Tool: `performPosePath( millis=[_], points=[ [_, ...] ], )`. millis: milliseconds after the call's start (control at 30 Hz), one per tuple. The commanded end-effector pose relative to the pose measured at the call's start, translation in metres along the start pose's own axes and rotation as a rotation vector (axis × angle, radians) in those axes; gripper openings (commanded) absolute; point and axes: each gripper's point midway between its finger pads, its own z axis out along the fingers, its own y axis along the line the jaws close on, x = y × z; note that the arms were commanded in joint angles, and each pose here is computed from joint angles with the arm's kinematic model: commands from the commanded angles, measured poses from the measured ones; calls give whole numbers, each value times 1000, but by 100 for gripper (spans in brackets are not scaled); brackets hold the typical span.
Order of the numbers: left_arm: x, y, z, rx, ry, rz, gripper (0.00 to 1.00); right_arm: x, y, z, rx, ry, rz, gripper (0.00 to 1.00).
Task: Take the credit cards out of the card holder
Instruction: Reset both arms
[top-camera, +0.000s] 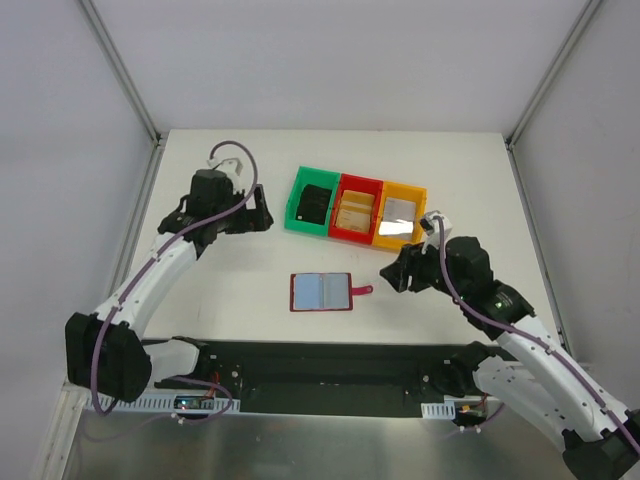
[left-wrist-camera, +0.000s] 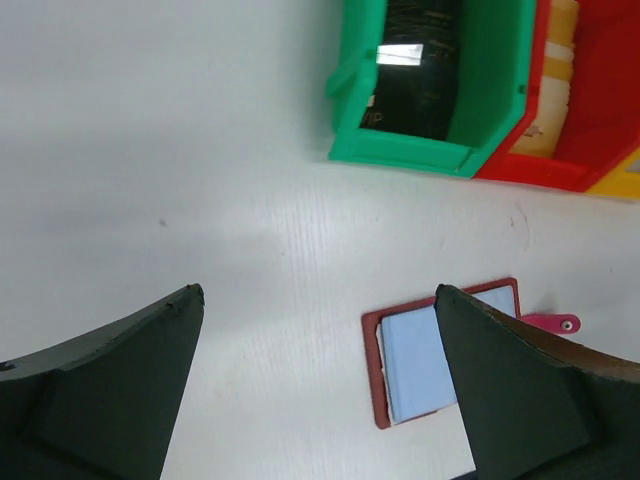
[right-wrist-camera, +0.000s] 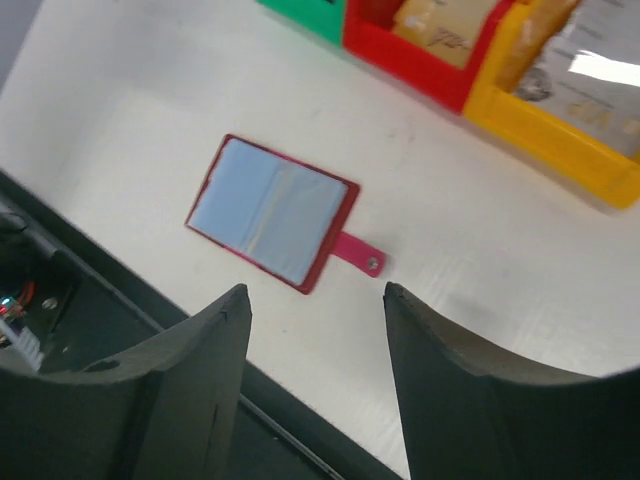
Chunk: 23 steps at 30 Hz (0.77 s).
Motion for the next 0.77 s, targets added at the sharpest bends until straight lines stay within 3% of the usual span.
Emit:
performPosePath(
  millis=[0, 233, 400, 567, 733],
  points=[
    [8, 12, -18, -35, -74, -301, 99, -22, -46, -17, 286, -67, -26, 59],
    [26, 71, -54, -348, -150, -342, 99, -24, -57, -24, 357, -61, -3, 59],
    [32, 50, -51, -244, -77, -340, 99, -34, -54, -25, 342, -90, -18, 60],
    [45, 62, -45, -307, -59, -369, 99, -36, -39, -18, 257, -86, -15, 60],
    [47, 66, -45, -319, -55, -344, 99, -46, -39, -21, 272, -141, 29, 72]
  ],
)
